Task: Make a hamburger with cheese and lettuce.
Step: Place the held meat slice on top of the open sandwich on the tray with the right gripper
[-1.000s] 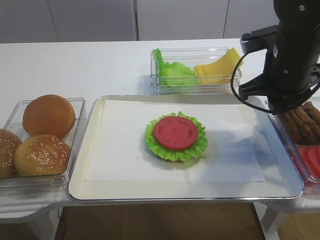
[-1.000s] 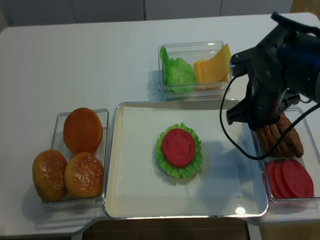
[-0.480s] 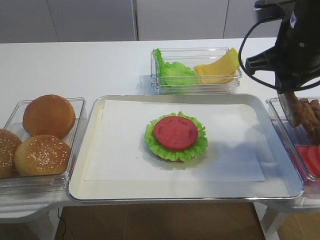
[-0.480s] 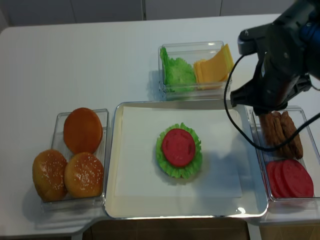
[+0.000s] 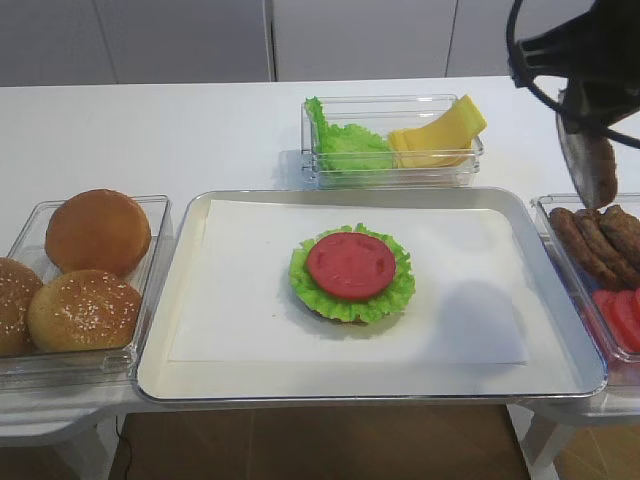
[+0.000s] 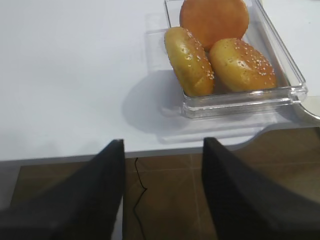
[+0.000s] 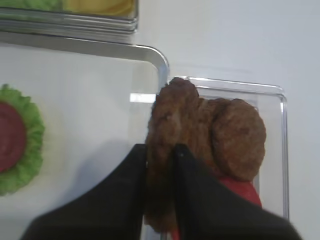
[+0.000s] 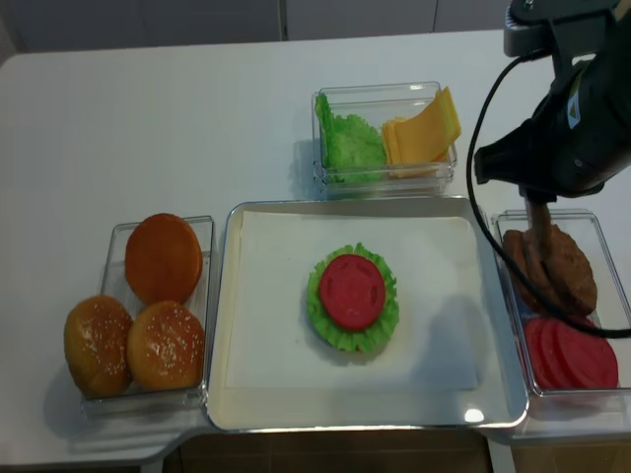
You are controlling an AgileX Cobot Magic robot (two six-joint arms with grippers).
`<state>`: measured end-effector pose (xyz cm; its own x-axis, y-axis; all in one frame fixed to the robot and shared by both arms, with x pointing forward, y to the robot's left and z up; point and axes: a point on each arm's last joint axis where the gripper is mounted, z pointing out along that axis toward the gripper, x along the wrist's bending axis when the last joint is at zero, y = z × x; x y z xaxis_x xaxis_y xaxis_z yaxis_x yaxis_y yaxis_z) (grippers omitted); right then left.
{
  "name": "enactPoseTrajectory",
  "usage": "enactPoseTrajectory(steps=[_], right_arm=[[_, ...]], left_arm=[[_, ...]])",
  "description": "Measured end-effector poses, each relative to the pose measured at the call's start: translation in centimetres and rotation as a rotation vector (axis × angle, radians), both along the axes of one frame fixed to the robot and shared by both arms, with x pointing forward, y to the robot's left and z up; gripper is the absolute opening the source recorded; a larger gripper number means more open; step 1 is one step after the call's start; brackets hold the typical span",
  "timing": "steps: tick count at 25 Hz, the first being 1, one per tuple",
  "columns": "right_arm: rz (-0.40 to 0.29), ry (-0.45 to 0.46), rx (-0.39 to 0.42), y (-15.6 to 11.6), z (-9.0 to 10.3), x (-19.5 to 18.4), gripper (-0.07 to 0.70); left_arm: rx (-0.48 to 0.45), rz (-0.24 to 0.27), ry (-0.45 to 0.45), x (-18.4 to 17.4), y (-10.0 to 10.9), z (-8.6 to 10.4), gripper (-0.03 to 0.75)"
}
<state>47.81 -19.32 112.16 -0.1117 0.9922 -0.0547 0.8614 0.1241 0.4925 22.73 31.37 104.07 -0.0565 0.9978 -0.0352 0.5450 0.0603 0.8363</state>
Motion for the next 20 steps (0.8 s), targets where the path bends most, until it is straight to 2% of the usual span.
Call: enactPoseTrajectory(steps=[5, 9, 20], right_arm=[[0.085, -0.008, 0.021, 2.8, 0.3, -1.8, 0.12], [0.138, -0.004, 0.011, 5.0, -0.3, -2.4, 0.12], [0.239, -0.001, -0.043, 11.3, -2.5, -0.4, 0.12]], left_arm=[[0.0, 0.0, 0.0, 0.0, 0.0, 0.0, 0.37], [0.0, 0.0, 0.0, 0.0, 0.0, 0.0, 0.37], [0.0, 0.0, 0.0, 0.0, 0.0, 0.0, 0.37]])
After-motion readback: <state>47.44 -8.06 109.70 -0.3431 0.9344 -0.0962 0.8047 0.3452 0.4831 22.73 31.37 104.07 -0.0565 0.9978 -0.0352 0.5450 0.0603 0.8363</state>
